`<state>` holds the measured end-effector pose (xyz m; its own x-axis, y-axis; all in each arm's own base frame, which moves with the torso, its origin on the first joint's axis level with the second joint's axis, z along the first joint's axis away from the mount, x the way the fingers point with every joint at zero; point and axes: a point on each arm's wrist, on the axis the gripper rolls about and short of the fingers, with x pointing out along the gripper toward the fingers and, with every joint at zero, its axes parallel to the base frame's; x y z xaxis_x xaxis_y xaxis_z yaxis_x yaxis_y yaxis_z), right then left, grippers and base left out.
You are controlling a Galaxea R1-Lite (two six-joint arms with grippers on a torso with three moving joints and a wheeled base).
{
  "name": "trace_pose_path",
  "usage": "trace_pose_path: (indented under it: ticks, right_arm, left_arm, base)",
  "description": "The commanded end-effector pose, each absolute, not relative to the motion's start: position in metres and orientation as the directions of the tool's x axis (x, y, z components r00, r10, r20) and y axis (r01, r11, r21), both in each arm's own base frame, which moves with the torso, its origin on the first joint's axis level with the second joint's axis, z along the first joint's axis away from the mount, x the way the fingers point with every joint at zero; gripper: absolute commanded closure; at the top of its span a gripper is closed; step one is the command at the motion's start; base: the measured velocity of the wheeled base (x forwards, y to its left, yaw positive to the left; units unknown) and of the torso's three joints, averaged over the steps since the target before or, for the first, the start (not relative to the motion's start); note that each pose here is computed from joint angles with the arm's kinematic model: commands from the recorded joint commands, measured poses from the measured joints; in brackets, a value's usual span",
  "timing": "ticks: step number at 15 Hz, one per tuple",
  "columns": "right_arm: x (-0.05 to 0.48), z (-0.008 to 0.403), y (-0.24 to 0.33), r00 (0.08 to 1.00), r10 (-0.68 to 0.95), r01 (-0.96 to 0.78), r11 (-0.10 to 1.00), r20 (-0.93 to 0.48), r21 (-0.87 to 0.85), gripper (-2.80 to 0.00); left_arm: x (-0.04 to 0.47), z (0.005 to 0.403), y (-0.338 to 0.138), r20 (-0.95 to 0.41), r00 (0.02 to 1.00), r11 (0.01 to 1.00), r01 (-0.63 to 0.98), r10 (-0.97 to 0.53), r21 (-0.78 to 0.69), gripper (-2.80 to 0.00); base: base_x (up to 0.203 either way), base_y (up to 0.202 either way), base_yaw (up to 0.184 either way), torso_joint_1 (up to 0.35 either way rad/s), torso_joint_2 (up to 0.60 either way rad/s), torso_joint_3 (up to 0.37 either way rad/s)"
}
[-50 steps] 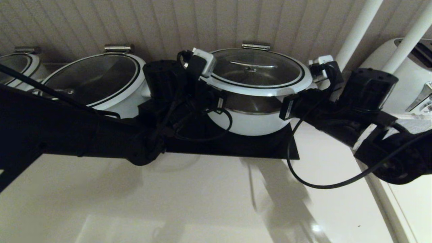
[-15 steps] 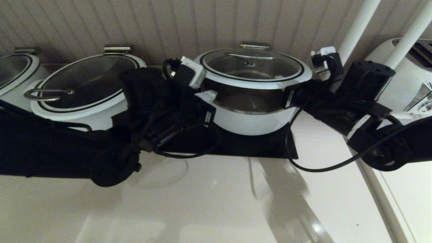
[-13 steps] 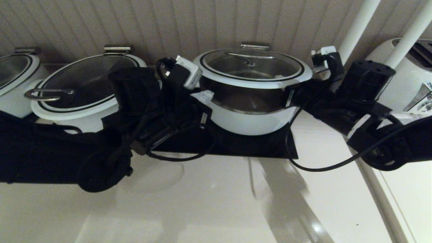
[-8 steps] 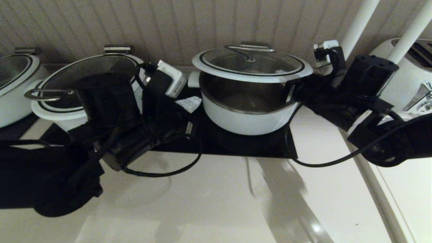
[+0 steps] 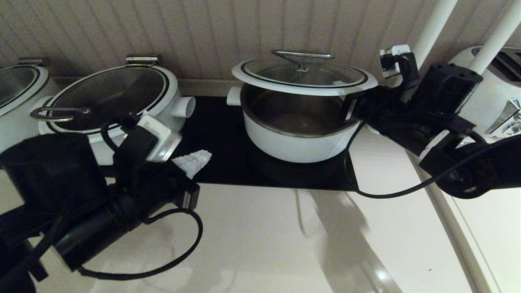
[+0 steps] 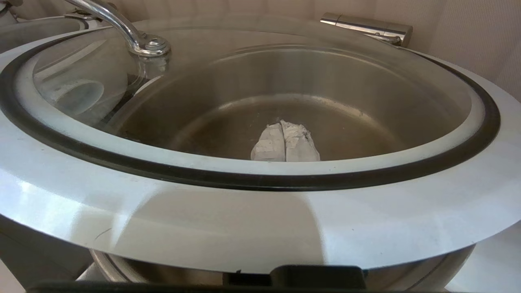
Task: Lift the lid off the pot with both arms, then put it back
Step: Open the pot lid completely
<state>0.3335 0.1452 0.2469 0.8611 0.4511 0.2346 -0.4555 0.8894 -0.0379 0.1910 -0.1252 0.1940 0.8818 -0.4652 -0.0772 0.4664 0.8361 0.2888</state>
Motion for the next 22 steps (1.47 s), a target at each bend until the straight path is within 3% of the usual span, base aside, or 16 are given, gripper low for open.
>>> trace_pose_path:
  ticks: [1, 15, 22]
  right_arm:
    - [0.334, 0.247, 0.146, 0.859, 0.452, -0.456, 0.889, 0.239, -0.039, 0.0]
    - [0.333, 0.253, 0.145, 0.855, 0.45, -0.456, 0.889, 0.259, -0.04, 0.0]
    - [0.333, 0.253, 0.145, 0.855, 0.45, -0.456, 0.889, 0.26, -0.04, 0.0]
  left_arm:
    - [0.167, 0.186, -0.109, -0.085, 0.882, 0.835, 0.468, -0.464, 0.289, 0.0]
    - [0.053, 0.119, -0.037, -0.227, 0.771, 0.769, 0.628, -0.595, 0.121, 0.0]
    - [-0.017, 0.089, 0.009, -0.13, 0.715, 0.722, 0.692, -0.687, -0.009, 0.0]
  base:
    - [0.0, 0.0, 0.0, 0.0, 0.0, 0.0]
    - [0.0, 0.0, 0.0, 0.0, 0.0, 0.0]
    - [0.0, 0.0, 0.0, 0.0, 0.0, 0.0]
